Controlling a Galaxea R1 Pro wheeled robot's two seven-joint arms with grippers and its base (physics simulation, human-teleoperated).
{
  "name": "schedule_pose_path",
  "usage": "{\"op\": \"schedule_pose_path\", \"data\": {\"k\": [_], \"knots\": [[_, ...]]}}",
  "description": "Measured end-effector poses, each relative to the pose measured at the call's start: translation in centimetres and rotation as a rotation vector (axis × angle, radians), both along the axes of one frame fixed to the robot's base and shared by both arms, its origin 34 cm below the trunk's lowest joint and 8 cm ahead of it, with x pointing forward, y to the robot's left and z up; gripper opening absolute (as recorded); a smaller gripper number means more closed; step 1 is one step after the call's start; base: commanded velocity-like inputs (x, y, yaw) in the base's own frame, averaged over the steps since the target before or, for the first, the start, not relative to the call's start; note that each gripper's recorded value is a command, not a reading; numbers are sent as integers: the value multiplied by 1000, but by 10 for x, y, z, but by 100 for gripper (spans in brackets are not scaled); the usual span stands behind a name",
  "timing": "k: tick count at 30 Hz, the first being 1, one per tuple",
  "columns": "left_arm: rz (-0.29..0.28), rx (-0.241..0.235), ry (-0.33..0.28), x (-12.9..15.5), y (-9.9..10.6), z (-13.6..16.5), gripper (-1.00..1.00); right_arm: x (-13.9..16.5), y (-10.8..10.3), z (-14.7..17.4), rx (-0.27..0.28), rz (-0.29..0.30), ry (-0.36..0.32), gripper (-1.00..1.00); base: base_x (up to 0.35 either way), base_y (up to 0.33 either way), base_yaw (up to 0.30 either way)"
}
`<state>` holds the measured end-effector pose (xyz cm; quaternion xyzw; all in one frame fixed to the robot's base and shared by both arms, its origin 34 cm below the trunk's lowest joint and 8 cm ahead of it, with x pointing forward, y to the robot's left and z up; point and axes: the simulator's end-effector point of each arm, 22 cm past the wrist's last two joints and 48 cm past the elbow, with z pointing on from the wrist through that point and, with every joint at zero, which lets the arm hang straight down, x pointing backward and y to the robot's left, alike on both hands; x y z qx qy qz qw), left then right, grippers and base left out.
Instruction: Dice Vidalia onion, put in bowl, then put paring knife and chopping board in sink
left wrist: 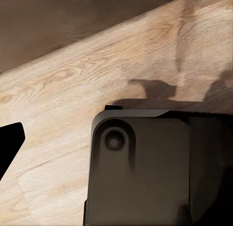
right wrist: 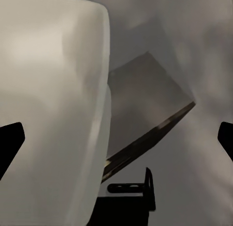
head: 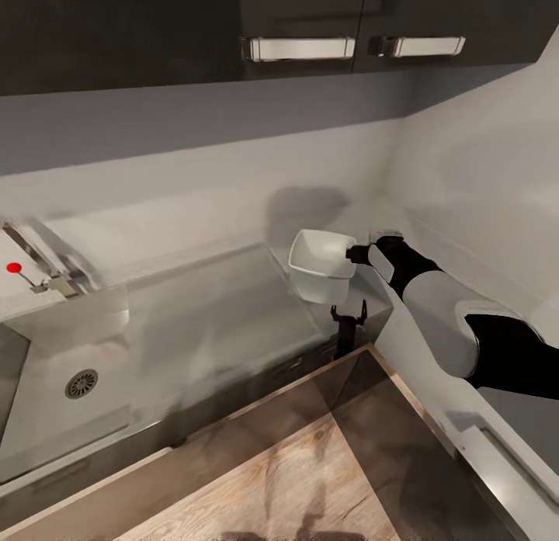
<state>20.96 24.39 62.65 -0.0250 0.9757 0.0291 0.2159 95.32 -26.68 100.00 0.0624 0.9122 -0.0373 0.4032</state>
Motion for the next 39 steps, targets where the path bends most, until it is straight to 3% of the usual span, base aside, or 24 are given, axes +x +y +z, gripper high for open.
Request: {"op": "schedule_pose_path", "data": {"k": [10,39], "knots": [[0,0,16,-6,0,-2,100,1,6,-13,22,25,12,100,0,0,0],[0,0,62,-24,0,-5,100,-1,6,-53,26,26,59,100,0,0,0]]}}
